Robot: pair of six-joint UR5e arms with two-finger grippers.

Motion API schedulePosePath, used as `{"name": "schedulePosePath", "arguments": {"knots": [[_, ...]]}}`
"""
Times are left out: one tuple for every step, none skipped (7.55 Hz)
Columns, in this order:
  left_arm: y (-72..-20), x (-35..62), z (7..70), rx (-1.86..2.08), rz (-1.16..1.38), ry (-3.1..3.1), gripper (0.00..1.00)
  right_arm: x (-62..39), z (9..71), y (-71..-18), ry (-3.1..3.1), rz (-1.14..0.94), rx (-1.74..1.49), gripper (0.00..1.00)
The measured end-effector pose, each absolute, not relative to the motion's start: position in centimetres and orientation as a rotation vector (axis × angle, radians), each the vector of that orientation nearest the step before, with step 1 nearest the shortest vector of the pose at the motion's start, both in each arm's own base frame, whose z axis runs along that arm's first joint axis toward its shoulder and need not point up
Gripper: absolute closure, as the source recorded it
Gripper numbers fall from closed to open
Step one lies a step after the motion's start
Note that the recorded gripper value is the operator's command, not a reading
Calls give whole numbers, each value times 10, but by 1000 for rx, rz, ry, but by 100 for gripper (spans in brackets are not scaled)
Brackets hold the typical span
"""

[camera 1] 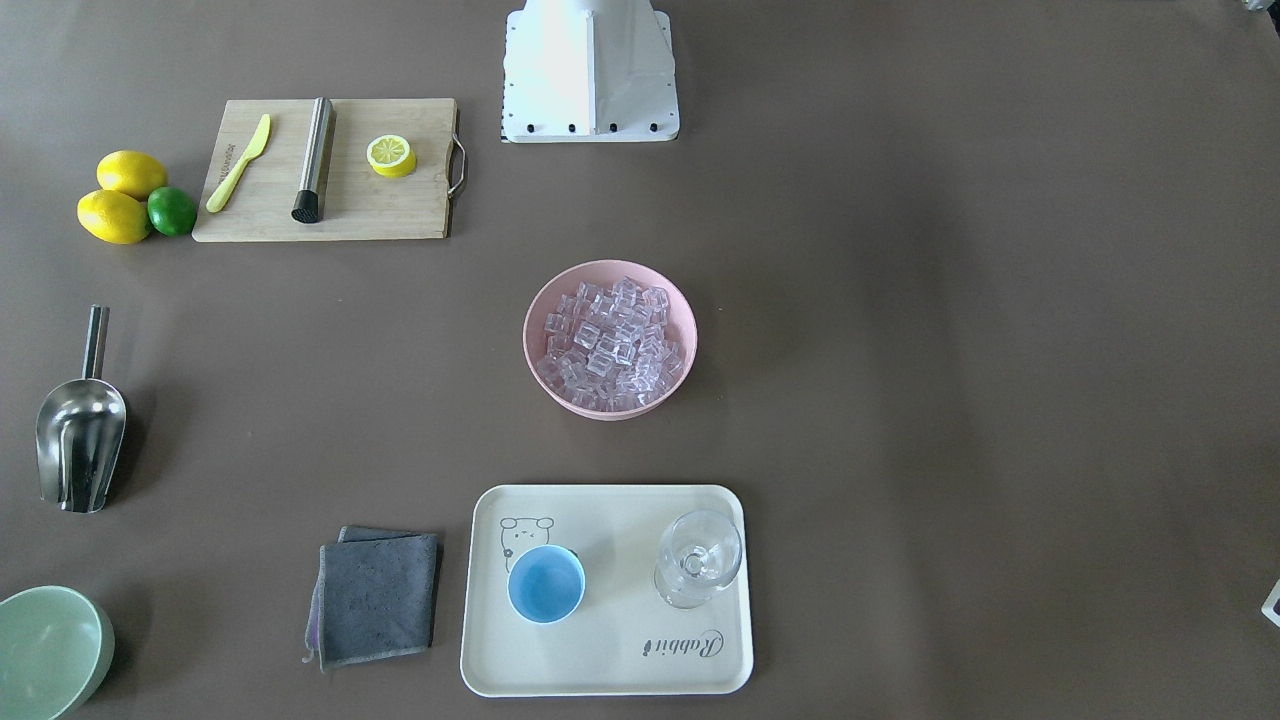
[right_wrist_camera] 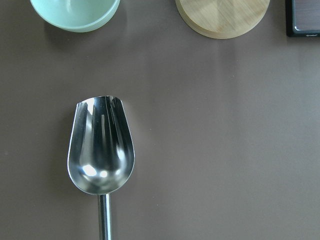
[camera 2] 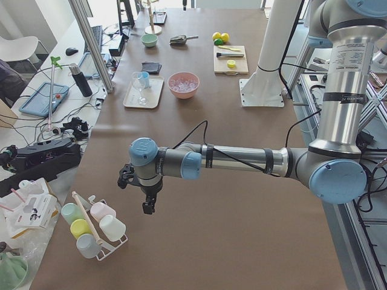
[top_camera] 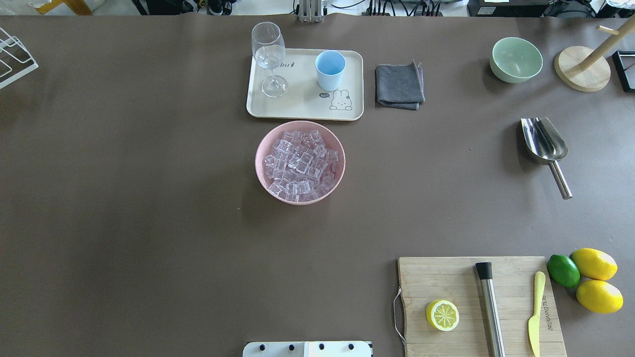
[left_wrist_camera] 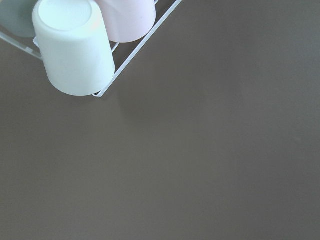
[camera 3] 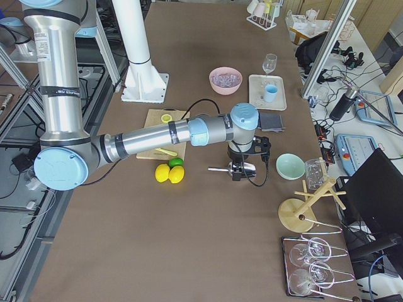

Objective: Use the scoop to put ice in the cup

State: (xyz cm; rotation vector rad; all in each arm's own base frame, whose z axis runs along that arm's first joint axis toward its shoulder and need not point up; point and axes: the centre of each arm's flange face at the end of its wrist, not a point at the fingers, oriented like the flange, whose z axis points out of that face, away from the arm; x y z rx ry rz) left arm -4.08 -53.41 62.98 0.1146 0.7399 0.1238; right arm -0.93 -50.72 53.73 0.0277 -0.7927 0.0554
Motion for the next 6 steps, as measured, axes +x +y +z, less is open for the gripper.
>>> {"name": "schedulePosePath", "arguments": {"knots": [[-536,-28,623,126,154,761,1,-8,540,-501,-791,61,36,0],[-538,-12,617,130,191,775,1,-8,540,-498,-793,89,50,0],[-543,15,608,138,267,780,1,-16,539,-495,-798,123,75,0],[-549,41,599,156,369,779,1,-33,537,-492,-798,163,113,0],[-555,58,588,187,455,770,1,-58,533,-488,-803,190,145,0],[-561,77,565,234,527,767,1,-85,529,-484,-802,189,156,0]]}}
